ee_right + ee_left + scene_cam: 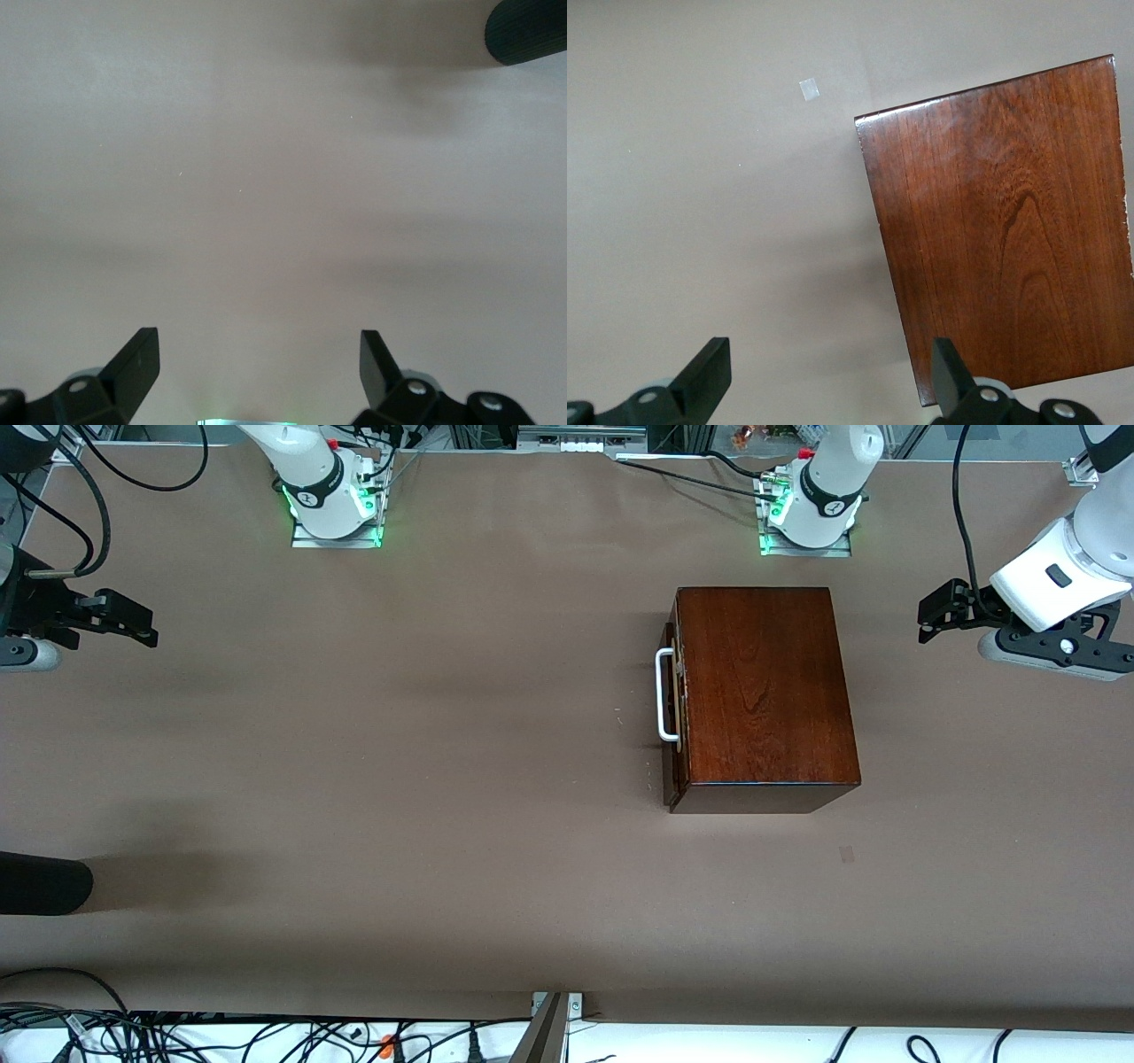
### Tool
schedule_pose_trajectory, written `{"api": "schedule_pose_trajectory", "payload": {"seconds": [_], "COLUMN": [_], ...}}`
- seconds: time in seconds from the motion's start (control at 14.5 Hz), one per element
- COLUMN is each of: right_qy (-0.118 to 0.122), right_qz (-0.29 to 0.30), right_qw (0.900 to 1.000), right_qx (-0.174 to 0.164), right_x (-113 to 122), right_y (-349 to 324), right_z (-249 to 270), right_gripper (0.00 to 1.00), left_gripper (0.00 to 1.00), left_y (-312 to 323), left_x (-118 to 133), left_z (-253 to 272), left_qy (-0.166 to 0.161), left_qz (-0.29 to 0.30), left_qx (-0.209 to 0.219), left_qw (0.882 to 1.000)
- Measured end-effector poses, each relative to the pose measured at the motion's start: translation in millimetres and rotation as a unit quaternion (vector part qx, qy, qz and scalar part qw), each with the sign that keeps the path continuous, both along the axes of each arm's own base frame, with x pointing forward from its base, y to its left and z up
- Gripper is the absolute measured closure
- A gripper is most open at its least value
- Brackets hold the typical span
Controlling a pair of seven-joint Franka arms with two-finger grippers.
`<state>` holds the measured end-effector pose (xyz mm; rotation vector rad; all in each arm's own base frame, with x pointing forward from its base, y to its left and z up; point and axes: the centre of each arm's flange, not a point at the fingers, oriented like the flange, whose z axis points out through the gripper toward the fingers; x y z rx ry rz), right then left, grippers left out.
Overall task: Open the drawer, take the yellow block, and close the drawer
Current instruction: 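Move the left gripper toward the white drawer handle of the wooden box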
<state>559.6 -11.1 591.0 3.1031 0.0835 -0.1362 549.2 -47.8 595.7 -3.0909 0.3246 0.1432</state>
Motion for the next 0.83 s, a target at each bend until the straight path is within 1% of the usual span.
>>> {"api": "schedule_pose_trajectory", "payload": {"seconds": [0.42, 0.83], "right_qy": [0.000, 0.000], "right_qz": [0.000, 0.000], "right_qw": [1.000, 1.000], "right_qx": [0.000, 0.000], "right_x": [0.0, 0.0], "right_y": [0.0, 0.0], "right_z": [0.0, 0.0], "right_gripper": [0.00, 0.00], "left_gripper": [0.00, 0.00], "left_y": [0.0, 0.5], "left_x": [-0.1, -4.3], "left_z": [-0.1, -2.8], "left_qy": [0.001, 0.018], "left_qz": [0.000, 0.004], "left_qx": [0.000, 0.002], "left_qw": [1.000, 1.000]}}
